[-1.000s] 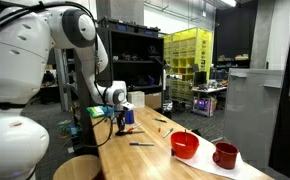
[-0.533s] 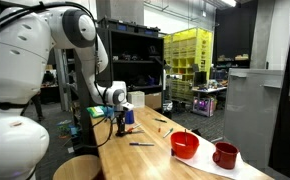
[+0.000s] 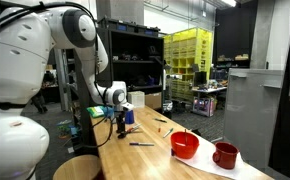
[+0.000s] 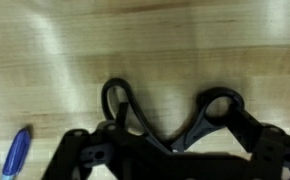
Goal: Open and close the black scissors on the table five times
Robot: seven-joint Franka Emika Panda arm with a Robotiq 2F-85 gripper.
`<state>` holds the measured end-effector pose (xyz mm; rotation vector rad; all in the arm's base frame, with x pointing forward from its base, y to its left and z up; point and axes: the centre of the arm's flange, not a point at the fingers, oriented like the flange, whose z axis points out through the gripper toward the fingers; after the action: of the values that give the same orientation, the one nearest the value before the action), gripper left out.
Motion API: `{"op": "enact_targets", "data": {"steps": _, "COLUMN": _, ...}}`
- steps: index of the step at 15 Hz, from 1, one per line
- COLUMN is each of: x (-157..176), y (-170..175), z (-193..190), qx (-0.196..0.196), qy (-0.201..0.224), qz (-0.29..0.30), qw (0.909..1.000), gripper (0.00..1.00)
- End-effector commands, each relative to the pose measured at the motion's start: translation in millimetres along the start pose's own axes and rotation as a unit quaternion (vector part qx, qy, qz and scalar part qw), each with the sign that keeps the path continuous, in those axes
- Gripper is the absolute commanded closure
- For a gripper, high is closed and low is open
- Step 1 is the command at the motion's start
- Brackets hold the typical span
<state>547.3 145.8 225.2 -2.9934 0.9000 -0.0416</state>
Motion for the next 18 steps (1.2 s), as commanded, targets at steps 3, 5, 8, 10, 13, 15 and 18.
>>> {"op": "enact_targets", "data": {"steps": 3, "x": -5.4, "y": 0.0, "z": -4.5, "qx": -0.001, "qy": -0.006, "qz": -0.006, "qw": 1.0000, "gripper": 0.47}}
{"op": "enact_targets", "data": {"steps": 5, "x": -5.4, "y": -0.1, "z": -4.6, "qx": 0.000, "qy": -0.006, "qz": -0.006, "qw": 1.0000, "gripper": 0.64}}
{"op": "enact_targets", "data": {"steps": 8, "x": -11.1, "y": 3.6, "z": -6.2, "qx": -0.004, "qy": -0.010, "qz": -0.010, "qw": 0.9999, "gripper": 0.43}}
{"op": "enact_targets", "data": {"steps": 10, "x": -11.8, "y": 2.9, "z": -6.5, "qx": -0.004, "qy": -0.009, "qz": -0.012, "qw": 0.9999, "gripper": 0.38}}
{"op": "enact_targets", "data": {"steps": 13, "x": -14.5, "y": 2.8, "z": -4.4, "qx": -0.005, "qy": -0.011, "qz": -0.016, "qw": 0.9998, "gripper": 0.21}}
{"op": "enact_targets", "data": {"steps": 15, "x": -16.0, "y": 3.5, "z": -3.4, "qx": -0.007, "qy": -0.013, "qz": -0.017, "qw": 0.9997, "gripper": 0.08}}
{"op": "enact_targets", "data": {"steps": 18, "x": -17.1, "y": 3.6, "z": -2.6, "qx": -0.008, "qy": -0.014, "qz": -0.018, "qw": 0.9997, "gripper": 0.00}}
